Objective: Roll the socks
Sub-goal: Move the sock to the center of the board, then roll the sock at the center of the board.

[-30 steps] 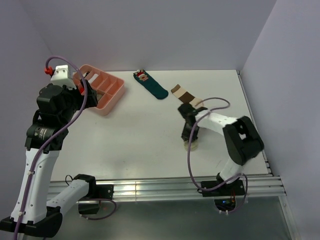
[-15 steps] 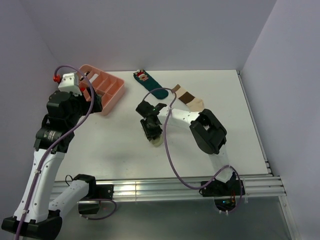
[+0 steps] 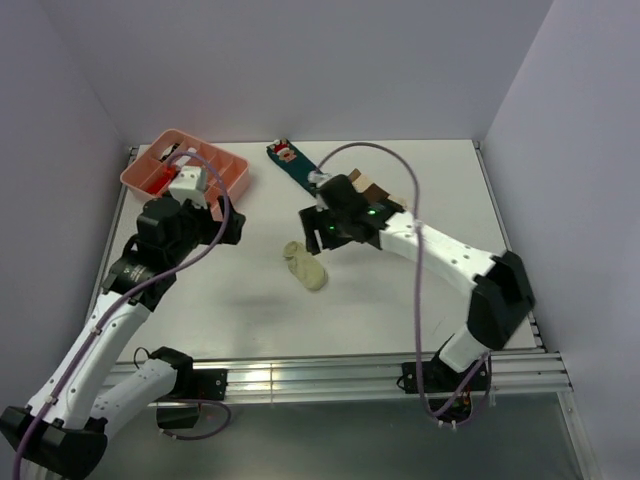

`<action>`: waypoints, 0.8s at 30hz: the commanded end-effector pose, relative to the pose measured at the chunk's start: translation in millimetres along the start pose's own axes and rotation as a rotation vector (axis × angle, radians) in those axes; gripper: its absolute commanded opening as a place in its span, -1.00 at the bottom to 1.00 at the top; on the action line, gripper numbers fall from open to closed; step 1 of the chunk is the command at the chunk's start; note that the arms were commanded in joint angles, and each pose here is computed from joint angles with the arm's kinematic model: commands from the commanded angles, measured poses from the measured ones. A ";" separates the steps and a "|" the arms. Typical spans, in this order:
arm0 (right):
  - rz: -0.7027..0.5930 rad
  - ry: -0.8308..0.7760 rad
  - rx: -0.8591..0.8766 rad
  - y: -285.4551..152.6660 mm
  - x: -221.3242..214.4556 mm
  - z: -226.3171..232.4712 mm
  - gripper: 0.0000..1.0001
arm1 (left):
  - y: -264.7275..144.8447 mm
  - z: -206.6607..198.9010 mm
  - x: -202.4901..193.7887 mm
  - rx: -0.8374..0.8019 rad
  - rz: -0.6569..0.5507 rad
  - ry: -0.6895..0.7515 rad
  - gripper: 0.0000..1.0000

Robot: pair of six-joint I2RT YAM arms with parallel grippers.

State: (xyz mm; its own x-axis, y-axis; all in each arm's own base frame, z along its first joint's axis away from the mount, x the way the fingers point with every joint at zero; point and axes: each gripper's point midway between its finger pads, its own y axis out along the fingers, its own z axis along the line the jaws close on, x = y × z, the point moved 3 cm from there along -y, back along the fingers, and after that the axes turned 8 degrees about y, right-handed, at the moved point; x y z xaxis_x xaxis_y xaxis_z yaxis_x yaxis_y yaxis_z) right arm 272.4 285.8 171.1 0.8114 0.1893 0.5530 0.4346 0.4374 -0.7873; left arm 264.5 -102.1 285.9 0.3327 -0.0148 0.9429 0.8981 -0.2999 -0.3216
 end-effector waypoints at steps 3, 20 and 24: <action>-0.198 0.356 -0.039 -37.3 -3.9 -82.4 0.46 | 22.1 -60.8 -16.0 -0.169 -0.025 0.131 0.87; -0.447 0.805 -0.096 -78.8 -65.0 -179.9 0.54 | 68.6 -185.3 -172.8 -0.254 0.218 0.615 0.54; -0.434 0.825 -0.067 -74.6 -70.3 -180.1 0.53 | 81.5 -191.5 -191.3 -0.219 0.220 0.658 0.36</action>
State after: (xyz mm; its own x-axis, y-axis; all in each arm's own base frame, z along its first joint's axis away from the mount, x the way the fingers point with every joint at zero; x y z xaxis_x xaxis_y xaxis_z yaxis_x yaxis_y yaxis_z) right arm 249.9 76.4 134.8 0.5915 -0.6576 0.4666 0.7422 0.2180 -0.6337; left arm 205.3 -297.7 89.9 0.2267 -0.6738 0.7033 0.6579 -0.4265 -0.6207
